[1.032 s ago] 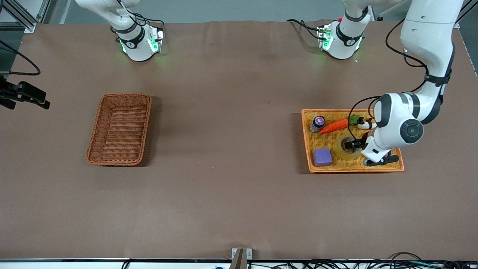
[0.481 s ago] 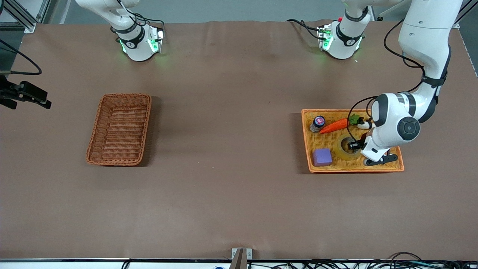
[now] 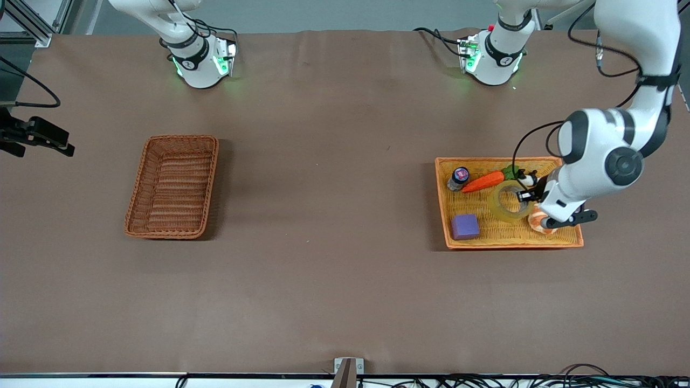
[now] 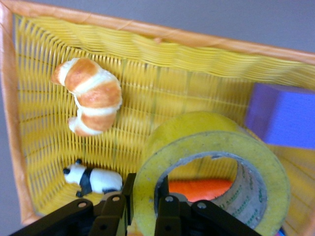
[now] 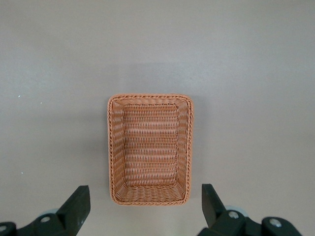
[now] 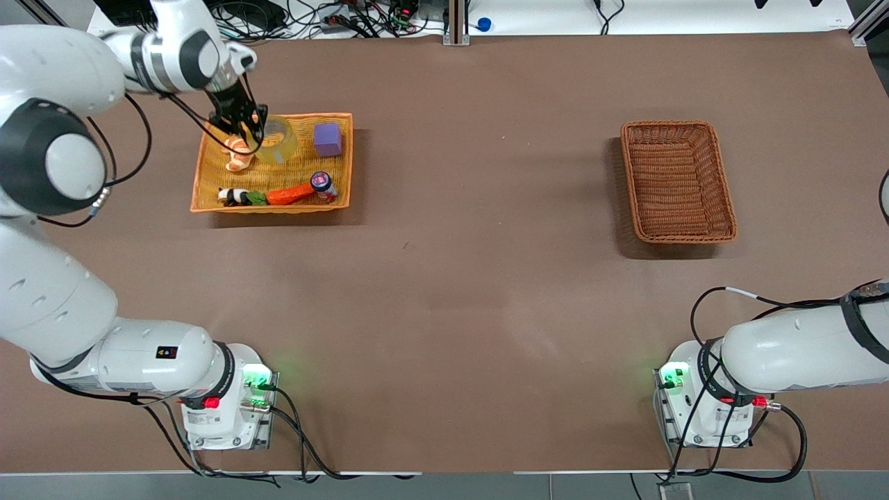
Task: Move tape to another basket
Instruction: 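Lift the tape roll and carry it toward the table middle, then set the tape on the table while the right gripper reaches over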
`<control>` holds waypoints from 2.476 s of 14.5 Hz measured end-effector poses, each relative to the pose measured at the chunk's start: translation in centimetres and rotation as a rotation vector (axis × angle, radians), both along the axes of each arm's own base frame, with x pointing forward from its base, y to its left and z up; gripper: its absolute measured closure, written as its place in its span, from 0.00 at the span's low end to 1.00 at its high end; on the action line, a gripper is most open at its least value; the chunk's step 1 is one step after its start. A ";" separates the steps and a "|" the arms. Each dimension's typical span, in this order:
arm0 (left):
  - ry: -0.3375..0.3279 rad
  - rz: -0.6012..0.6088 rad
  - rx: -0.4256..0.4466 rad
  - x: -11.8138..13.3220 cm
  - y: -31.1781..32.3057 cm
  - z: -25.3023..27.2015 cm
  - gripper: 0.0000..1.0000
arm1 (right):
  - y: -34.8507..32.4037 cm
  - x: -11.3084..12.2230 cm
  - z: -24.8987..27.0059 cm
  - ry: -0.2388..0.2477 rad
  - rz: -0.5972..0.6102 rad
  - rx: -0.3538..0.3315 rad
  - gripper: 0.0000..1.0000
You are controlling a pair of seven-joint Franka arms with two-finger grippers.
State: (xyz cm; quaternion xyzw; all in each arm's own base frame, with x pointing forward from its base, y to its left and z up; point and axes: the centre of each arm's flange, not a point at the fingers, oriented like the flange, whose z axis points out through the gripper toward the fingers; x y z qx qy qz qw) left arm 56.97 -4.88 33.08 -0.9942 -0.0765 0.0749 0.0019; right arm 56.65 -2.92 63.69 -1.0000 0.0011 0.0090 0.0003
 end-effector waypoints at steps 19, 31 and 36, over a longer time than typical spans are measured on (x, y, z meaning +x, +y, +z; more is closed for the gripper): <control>-0.025 -0.144 -0.061 -8.7 -50.5 -5.6 0.79 | -0.3 0.0 0.0 -0.004 -0.006 0.000 0.00; -0.162 -0.097 -0.115 -5.6 -52.2 -6.6 0.33 | -0.4 0.4 -0.8 0.003 -0.006 -0.001 0.00; -0.163 -0.088 -0.004 -0.1 -42.2 6.5 0.00 | 0.2 0.7 -1.2 0.003 0.007 0.002 0.00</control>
